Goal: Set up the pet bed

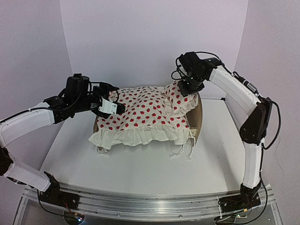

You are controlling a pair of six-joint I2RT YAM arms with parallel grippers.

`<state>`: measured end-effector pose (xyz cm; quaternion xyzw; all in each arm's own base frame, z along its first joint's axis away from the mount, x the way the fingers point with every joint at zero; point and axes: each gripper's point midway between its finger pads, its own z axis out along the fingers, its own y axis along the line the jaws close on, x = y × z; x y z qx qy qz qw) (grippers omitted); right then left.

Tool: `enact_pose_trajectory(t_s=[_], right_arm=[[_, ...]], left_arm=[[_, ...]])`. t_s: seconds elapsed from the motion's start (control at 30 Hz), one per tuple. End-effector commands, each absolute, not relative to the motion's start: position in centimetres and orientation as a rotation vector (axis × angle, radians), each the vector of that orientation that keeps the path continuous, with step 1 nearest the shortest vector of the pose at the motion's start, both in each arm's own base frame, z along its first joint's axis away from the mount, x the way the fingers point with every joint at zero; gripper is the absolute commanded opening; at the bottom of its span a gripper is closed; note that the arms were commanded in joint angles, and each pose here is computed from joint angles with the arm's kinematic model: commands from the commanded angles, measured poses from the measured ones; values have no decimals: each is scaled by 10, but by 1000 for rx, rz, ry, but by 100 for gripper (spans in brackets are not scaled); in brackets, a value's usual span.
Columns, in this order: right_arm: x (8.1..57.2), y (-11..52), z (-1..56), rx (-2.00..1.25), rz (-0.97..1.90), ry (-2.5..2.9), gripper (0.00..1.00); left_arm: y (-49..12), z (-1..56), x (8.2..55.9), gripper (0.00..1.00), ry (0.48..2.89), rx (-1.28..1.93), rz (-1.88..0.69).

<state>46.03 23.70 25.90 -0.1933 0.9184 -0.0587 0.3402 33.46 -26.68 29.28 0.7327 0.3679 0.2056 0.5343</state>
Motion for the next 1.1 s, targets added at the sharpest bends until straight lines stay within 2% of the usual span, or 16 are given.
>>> enact_pose_trajectory(t_s=[0.0, 0.1, 0.17, 0.2, 0.23, 0.3, 0.43, 0.63, 0.7, 0.9, 1.03, 1.07], right_arm=[[444, 224, 366, -404, -399, 2077, 56], [441, 239, 374, -393, -270, 2042, 60], [442, 266, 361, -484, -125, 2037, 56], [444, 279, 350, -535, -71, 2044, 51], [448, 290, 340, -564, -11, 2054, 38], [465, 296, 318, -550, 27, 2100, 27], [493, 286, 285, -458, 17, 2172, 26], [498, 283, 255, -432, 66, 2248, 29], [497, 282, 260, -425, 67, 2241, 33], [491, 254, 322, -324, 92, 2142, 67], [483, 207, 369, -218, 151, 2080, 97], [480, 189, 381, -183, 165, 2063, 98]], left_arm=[[-262, 306, 337, 89, 892, 1695, 501], [-261, 304, 336, 89, 895, 1695, 505], [-260, 304, 336, 89, 898, 1694, 508], [-260, 303, 336, 89, 897, 1693, 508], [-259, 304, 336, 89, 898, 1690, 512], [-257, 303, 337, 89, 906, 1686, 515], [-246, 310, 345, 89, 1005, 1603, 482], [-191, 304, 372, 90, 1352, 1357, 373], [-173, 294, 374, 90, 1435, 1279, 348], [-115, 277, 378, 92, 1662, 942, 229], [-75, 264, 376, 93, 1775, 679, 138], [-70, 261, 372, 94, 1792, 627, 101]])
